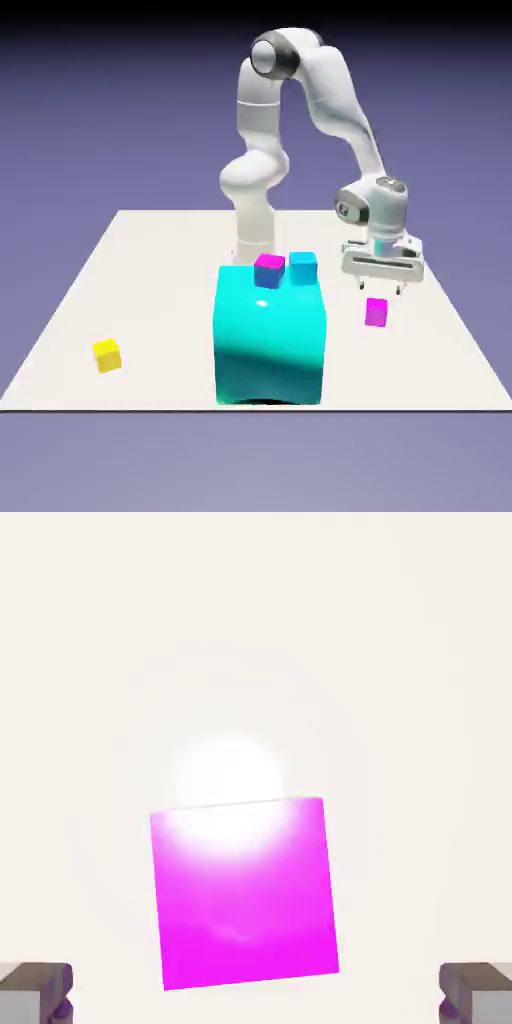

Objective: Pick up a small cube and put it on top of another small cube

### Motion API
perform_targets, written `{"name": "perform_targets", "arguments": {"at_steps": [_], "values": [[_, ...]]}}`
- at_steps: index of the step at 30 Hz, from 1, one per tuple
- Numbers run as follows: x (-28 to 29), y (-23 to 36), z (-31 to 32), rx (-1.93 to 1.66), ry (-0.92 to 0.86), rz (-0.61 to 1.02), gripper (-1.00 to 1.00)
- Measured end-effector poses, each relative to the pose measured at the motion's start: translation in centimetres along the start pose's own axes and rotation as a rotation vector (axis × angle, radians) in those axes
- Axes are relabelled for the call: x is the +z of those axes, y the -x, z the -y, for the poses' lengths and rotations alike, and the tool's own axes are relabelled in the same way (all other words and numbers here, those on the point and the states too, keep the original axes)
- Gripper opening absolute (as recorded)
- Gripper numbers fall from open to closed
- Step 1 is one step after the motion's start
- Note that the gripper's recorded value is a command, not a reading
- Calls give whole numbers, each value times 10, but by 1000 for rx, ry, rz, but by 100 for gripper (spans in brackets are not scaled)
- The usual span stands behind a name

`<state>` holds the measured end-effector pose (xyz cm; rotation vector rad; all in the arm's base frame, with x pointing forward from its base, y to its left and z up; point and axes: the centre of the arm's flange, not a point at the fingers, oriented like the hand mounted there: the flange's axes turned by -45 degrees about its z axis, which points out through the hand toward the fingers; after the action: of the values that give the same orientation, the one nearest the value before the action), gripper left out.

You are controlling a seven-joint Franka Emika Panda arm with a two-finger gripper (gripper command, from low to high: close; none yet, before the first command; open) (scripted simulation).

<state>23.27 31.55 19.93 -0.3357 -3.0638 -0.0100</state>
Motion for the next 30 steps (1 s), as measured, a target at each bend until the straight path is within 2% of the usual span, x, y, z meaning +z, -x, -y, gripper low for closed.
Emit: {"name": "perform_targets", "arguments": {"at_steps": [6,7,9,17,18,24,30], "values": [[61,1,-1,-2,0,1,0],[70,1,0,-1,0,0,-100],[70,1,0,-1,-1,0,-100],[0,-1,0,-2,-1,0,-100],[-1,29,5,82,-5,-9,-100],[-20,102,-24,23,-88,41,-100],[-46,192,-26,-25,-206,137,-100]]}}
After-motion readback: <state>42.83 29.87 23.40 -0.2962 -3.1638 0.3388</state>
